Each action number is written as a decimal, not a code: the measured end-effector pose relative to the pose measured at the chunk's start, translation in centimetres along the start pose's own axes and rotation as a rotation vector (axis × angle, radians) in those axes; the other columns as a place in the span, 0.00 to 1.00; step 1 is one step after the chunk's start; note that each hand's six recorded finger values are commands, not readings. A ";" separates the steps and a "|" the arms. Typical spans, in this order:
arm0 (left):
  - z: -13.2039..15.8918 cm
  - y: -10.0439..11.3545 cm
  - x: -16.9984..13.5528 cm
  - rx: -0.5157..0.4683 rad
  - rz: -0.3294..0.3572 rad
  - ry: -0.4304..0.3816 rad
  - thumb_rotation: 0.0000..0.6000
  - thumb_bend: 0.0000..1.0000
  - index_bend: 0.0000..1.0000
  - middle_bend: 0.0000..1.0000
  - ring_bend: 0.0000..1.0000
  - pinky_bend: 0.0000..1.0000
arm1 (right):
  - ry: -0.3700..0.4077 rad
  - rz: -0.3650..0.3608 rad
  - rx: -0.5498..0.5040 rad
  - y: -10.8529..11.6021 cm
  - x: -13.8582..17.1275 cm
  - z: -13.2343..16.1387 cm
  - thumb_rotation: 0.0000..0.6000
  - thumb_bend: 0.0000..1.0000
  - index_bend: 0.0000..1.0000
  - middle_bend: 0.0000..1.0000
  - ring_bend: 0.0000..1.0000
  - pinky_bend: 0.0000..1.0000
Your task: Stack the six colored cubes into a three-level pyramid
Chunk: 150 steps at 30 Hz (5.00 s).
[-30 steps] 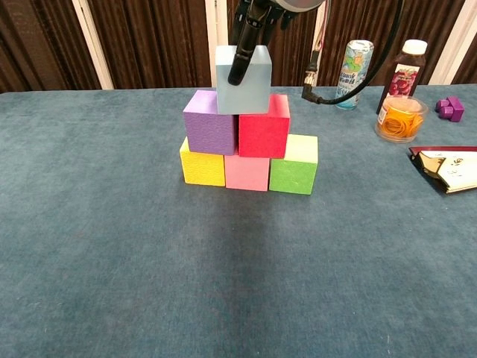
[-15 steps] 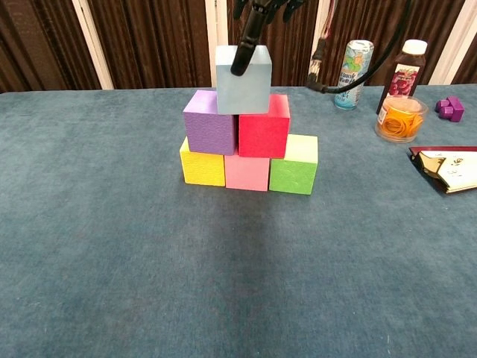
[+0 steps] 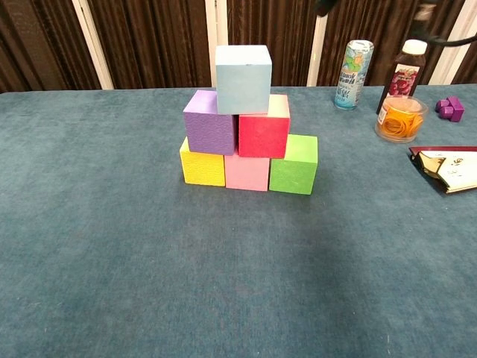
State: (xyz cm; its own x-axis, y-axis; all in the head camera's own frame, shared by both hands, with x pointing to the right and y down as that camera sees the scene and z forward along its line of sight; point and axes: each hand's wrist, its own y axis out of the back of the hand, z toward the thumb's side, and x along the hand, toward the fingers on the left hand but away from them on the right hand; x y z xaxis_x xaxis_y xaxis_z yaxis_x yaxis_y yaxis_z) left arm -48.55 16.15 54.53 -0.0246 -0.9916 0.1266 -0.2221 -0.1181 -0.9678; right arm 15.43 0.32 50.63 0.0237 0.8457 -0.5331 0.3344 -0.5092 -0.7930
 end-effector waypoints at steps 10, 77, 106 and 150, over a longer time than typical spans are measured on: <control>0.3 -0.7 0.1 0.008 -0.022 -0.013 1.00 0.27 0.11 0.07 0.00 0.00 | -0.073 -0.134 0.005 4.5 2.5 -7.9 1.00 0.16 0.12 0.09 0.08 0.00; 20.2 -15.7 4.0 0.094 -0.448 -0.221 1.00 0.27 0.09 0.00 0.00 0.00 | -0.106 -0.287 0.066 -6.3 19.1 -29.0 1.00 0.16 0.12 0.09 0.07 0.00; 23.0 -18.7 4.6 0.125 -0.485 -0.232 1.00 0.27 0.08 0.00 0.00 0.00 | -0.155 -0.287 0.055 -6.5 18.7 -29.7 1.00 0.16 0.12 0.09 0.07 0.00; 26.1 -19.4 3.2 0.124 -0.485 -0.315 1.00 0.27 0.08 0.00 0.00 0.00 | -0.188 -0.297 0.029 -6.1 19.1 -29.9 1.00 0.16 0.12 0.09 0.07 0.00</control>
State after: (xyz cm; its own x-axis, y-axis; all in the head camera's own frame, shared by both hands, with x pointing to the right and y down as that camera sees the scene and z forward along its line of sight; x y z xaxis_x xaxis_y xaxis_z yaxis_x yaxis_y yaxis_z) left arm -18.86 13.93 68.04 0.3460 -0.7881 0.5091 -0.0194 -0.5485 -0.8359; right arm 42.06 24.33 54.12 -0.2456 0.9149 -0.3203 0.2734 -0.2517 -0.9284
